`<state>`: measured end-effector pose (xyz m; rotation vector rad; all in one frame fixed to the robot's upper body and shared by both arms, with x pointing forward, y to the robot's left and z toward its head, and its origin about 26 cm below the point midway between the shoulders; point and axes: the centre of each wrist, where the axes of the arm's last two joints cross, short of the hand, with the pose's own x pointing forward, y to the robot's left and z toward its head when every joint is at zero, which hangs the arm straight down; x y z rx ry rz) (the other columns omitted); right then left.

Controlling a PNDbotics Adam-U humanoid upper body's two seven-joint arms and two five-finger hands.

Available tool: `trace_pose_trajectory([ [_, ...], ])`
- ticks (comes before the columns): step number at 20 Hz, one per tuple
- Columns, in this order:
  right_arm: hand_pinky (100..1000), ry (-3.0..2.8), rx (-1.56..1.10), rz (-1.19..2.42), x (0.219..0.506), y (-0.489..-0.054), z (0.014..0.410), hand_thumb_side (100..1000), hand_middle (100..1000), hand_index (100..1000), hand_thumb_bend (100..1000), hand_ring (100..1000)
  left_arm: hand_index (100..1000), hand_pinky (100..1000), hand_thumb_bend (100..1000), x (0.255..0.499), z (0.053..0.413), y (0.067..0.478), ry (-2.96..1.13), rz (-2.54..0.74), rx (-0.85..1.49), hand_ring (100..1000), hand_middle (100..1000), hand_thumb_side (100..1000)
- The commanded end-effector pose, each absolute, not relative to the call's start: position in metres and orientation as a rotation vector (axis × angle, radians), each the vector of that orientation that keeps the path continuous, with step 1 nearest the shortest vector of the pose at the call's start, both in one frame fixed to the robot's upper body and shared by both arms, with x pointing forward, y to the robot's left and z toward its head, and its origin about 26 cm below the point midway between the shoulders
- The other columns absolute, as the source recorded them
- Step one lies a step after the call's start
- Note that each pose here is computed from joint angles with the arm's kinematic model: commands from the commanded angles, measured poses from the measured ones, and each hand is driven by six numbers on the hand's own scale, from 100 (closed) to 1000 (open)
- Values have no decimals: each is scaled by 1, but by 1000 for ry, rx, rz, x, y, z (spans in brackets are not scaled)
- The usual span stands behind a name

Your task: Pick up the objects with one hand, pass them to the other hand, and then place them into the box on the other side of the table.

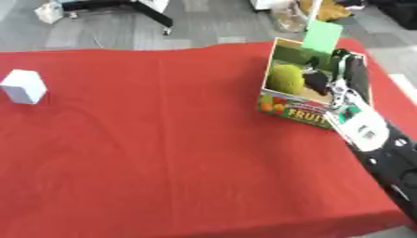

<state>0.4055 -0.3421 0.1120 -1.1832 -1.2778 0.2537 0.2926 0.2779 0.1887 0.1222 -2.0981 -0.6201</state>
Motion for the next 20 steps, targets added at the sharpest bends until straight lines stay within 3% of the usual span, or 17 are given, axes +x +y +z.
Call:
trace_pose_trajectory([
  [1,191,-1176,-1281,256,417,-365,112,440,123,455,100,334,742,833,231,290,196,280,-2127,-625,146,614,605,657],
  [4,219,-1080,-1338,259,422,-377,108,535,151,558,100,355,742,833,233,290,195,281,-2125,-621,148,613,604,657],
  [5,235,-1056,-1349,263,423,-380,108,636,171,649,100,370,741,833,233,290,195,281,-2124,-619,148,613,604,658],
  [6,241,-1034,-1355,269,423,-383,107,683,178,697,100,376,741,833,234,290,194,281,-2122,-617,149,613,604,659],
  [7,250,-1016,-1358,276,423,-385,107,756,190,814,100,385,741,834,235,290,194,281,-2120,-615,149,613,604,659],
  [9,266,-996,-1355,302,421,-389,107,786,210,935,190,400,741,834,235,290,193,281,-2115,-614,150,612,604,661],
  [14,302,-1040,-1341,367,414,-393,124,727,249,996,312,437,741,835,237,289,191,281,-2105,-603,144,611,602,667],
  [20,318,-1102,-1318,419,402,-393,153,576,269,1000,301,455,740,835,240,289,191,282,-2093,-597,146,610,601,671],
])
